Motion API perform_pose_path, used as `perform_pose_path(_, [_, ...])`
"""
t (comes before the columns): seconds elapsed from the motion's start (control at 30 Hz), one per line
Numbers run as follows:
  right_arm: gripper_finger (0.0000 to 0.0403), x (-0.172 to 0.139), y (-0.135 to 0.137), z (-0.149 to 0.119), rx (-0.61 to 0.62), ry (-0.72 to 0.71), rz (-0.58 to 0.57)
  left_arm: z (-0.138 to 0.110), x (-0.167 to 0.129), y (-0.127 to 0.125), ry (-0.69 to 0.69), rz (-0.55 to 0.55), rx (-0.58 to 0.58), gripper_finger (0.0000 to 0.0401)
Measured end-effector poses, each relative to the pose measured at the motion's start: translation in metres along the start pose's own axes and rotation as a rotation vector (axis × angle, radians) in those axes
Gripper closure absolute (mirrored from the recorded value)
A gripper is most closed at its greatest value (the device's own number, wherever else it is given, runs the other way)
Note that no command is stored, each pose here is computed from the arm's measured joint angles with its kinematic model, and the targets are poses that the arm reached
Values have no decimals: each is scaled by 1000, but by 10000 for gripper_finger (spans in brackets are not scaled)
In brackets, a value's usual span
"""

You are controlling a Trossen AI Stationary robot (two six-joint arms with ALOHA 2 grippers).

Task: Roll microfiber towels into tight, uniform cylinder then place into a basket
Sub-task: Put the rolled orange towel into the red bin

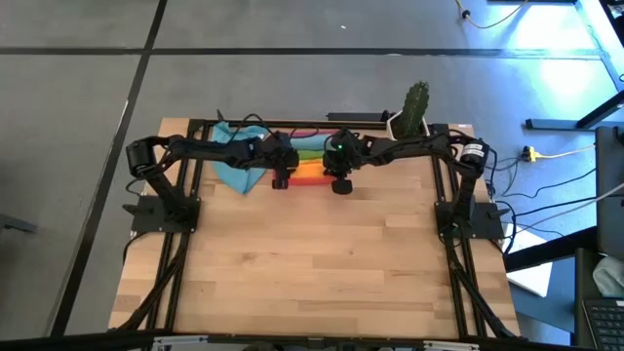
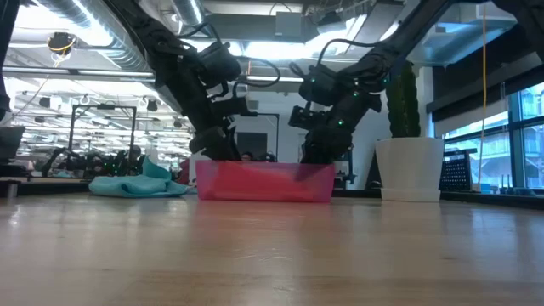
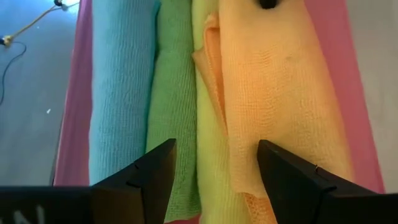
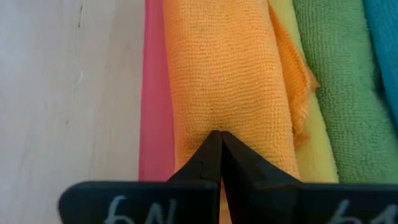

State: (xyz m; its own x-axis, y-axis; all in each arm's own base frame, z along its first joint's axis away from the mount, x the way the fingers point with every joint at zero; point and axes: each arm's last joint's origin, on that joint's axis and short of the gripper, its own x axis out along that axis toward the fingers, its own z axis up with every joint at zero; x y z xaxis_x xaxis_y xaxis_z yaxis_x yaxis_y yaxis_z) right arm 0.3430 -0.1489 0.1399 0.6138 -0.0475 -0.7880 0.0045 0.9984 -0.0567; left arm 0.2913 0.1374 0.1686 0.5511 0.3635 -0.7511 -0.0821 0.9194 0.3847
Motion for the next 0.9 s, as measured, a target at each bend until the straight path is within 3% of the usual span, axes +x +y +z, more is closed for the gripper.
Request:
perform_pose_path(0.43, [393, -9, -8, 15, 15, 49, 22, 4, -14, 10, -9, 116, 30, 187])
perform_pose_path(0.9, [393, -25, -13, 38, 29, 100, 25, 23, -71, 18, -184, 194, -20, 186])
